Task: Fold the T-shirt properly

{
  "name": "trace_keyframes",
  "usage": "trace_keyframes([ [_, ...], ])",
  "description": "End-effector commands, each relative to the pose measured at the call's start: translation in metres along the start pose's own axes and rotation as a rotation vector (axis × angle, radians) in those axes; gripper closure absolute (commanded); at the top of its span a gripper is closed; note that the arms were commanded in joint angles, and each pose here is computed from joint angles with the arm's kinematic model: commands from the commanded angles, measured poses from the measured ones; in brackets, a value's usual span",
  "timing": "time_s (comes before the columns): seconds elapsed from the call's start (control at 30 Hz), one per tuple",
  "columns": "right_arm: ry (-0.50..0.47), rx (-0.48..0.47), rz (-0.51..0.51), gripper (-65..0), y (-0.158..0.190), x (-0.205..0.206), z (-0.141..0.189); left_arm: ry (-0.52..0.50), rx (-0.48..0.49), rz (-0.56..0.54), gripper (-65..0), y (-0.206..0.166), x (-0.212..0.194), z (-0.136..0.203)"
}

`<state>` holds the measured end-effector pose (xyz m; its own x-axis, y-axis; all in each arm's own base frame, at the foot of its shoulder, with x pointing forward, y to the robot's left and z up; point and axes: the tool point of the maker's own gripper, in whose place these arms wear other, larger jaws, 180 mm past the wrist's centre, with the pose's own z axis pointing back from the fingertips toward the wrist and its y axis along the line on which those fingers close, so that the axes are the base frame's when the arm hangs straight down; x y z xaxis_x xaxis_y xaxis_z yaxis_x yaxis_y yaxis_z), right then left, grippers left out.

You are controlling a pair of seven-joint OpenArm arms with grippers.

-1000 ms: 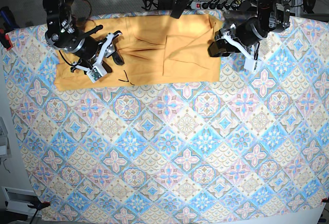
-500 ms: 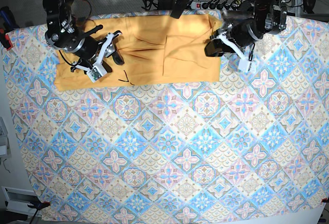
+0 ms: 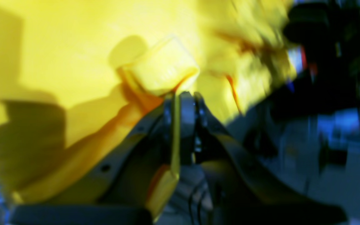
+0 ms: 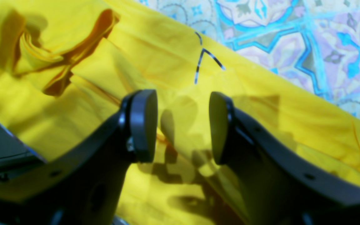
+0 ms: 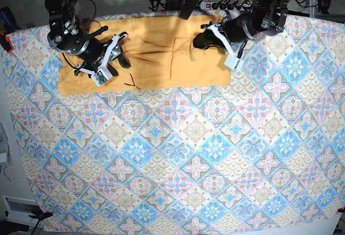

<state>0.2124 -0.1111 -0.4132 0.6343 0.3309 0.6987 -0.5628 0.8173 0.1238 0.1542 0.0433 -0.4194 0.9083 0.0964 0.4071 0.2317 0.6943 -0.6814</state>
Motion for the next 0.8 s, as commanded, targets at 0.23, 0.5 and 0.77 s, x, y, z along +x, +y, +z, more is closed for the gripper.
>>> trace_keyframes([
  [0.23, -0.04, 0.001, 0.013, -26.3, -0.002, 0.012, 0.004, 0.039, -0.101, -0.129, -1.7, -0.035, 0.004, -0.007],
  [0.5, -0.041, 0.003, 0.012, -26.3, -0.001, 0.012, 0.004, 0.176, -0.075, -0.237, -2.4, -0.032, -0.007, -0.021],
  [0.77, -0.041, 0.003, 0.012, -26.3, -0.001, 0.012, 0.004, 0.24, -0.061, -0.255, -8.2, -0.028, -0.014, -0.019],
])
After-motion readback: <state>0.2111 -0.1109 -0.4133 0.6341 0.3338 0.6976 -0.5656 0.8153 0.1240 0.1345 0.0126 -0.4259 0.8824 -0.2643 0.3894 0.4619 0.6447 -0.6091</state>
